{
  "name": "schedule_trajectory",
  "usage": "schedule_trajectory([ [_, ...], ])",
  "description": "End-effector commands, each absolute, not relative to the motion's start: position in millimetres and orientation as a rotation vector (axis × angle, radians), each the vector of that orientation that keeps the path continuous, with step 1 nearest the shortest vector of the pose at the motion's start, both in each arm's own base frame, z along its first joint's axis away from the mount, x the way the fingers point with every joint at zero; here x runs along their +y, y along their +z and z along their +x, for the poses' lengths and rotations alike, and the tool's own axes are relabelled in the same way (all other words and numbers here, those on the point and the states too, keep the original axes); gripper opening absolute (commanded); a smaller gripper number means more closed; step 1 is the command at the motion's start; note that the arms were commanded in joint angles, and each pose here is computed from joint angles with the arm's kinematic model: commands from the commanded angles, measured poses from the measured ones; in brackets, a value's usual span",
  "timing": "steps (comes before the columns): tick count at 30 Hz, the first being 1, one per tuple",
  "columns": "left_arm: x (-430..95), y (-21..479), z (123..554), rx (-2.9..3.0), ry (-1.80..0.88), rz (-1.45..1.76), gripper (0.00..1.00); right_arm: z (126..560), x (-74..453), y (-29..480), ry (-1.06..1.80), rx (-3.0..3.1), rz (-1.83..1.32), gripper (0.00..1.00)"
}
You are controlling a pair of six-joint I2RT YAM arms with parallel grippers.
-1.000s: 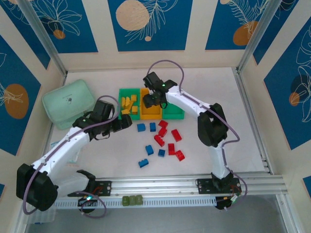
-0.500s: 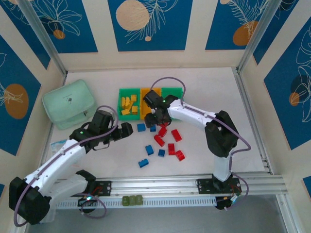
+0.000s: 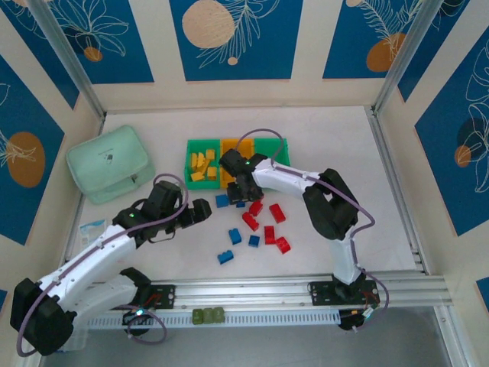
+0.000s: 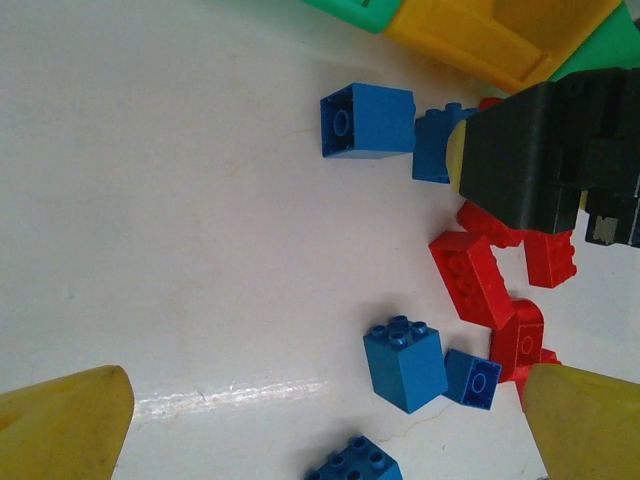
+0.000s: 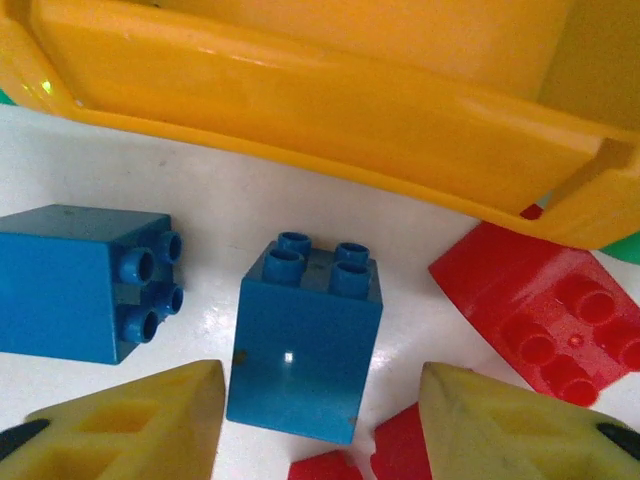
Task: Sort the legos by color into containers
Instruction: Pick up the lego from the center of the table.
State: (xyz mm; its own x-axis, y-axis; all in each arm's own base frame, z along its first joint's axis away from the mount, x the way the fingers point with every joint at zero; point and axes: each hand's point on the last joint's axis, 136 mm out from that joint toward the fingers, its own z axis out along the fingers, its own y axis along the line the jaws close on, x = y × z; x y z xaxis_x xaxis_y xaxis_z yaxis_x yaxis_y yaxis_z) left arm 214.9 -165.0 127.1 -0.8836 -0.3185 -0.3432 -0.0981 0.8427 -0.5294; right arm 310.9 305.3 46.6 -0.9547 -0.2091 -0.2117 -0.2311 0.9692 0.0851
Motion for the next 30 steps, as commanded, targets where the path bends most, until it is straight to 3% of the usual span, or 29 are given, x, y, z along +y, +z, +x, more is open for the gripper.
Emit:
schedule_trajectory([
  [1, -166, 128, 215, 2.587, -0.715, -0.292, 0.99, 314, 319, 44, 0.212, 2.916, -0.331, 0.47],
  [13, -169, 134, 219, 2.575, -0.717, -0.261, 0.99, 310, 316, 75, 0.209, 2.832, -0.422, 0.29],
  [21, -177, 149, 230, 2.56, -0.712, -0.206, 0.99, 319, 312, 131, 0.229, 2.693, -0.458, 0.28],
  [30, -184, 166, 251, 2.528, -0.683, -0.164, 0.99, 381, 299, 137, 0.125, 2.626, -0.408, 0.29],
])
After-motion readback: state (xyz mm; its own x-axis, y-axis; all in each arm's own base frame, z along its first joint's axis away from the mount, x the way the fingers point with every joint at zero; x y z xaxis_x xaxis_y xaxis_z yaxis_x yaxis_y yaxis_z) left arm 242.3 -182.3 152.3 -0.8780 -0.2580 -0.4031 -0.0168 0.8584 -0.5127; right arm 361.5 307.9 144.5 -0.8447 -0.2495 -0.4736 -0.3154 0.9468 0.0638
